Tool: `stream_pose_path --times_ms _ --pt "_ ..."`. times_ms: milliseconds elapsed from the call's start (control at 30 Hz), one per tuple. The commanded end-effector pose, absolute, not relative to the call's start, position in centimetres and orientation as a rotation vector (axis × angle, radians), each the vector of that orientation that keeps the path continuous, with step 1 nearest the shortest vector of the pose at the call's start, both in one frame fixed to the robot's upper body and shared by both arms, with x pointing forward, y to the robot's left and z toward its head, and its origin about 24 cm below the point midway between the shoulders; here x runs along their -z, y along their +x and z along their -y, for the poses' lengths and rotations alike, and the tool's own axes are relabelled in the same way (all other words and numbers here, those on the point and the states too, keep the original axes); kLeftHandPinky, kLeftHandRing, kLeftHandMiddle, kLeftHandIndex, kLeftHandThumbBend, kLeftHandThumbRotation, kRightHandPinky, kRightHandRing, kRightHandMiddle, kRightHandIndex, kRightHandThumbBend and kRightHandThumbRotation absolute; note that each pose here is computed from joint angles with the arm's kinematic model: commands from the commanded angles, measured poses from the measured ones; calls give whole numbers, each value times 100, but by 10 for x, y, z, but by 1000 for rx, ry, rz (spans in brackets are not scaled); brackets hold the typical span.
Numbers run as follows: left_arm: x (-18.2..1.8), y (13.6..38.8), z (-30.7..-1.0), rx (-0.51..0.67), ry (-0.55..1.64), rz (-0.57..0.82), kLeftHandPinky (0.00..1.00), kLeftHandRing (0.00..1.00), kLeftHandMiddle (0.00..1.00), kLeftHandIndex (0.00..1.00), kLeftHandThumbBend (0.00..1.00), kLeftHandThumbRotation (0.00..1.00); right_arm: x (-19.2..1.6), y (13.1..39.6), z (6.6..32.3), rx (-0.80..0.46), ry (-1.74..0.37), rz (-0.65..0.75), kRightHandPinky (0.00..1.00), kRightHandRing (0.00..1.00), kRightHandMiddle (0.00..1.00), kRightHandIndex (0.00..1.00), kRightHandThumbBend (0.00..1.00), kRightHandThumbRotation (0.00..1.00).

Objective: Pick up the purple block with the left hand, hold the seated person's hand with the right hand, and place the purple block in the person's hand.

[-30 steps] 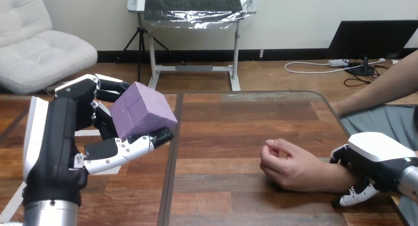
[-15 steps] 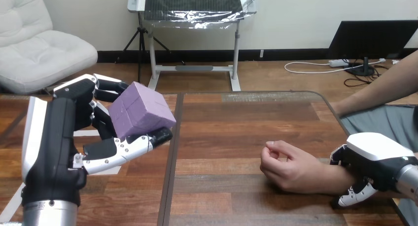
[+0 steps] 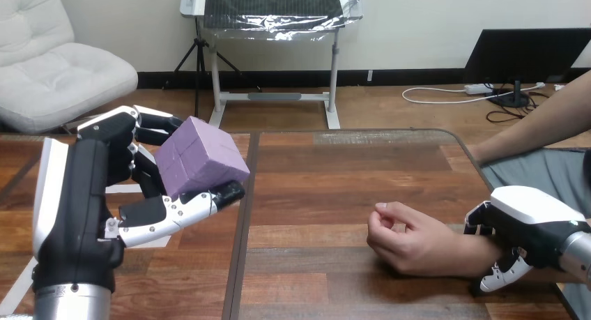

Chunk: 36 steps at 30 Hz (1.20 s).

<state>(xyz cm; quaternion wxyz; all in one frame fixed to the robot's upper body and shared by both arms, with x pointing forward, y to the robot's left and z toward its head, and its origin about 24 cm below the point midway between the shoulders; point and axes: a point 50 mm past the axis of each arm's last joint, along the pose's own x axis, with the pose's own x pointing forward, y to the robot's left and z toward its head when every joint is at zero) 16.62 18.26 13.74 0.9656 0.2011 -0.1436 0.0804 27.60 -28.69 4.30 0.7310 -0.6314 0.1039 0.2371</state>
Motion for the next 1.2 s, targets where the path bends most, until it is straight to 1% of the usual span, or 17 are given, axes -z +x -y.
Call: stream_pose_path --times_ms 0,433,667,967,1167 --pt "-143 171 -178 -153 380 347 18 24 31 37 62 0 -22 271 260 -622 -1275 -209 33 40 47 51 83 10" --pt "-138 178 -178 -145 363 338 18 24 30 37 61 0 -35 278 260 -574 -1245 -163 33 39 46 50 83 11" --pt "-129 187 -180 -114 264 321 19 25 31 37 57 0 -42 281 261 -544 -1226 -116 32 38 45 50 84 10" --pt "-118 199 -184 -89 245 308 21 28 33 38 57 0 -52 285 261 -510 -1208 -73 35 40 46 51 84 10" --pt "-112 207 -185 -88 256 296 22 29 34 38 59 0 -58 287 261 -489 -1199 -53 35 40 46 51 85 8"
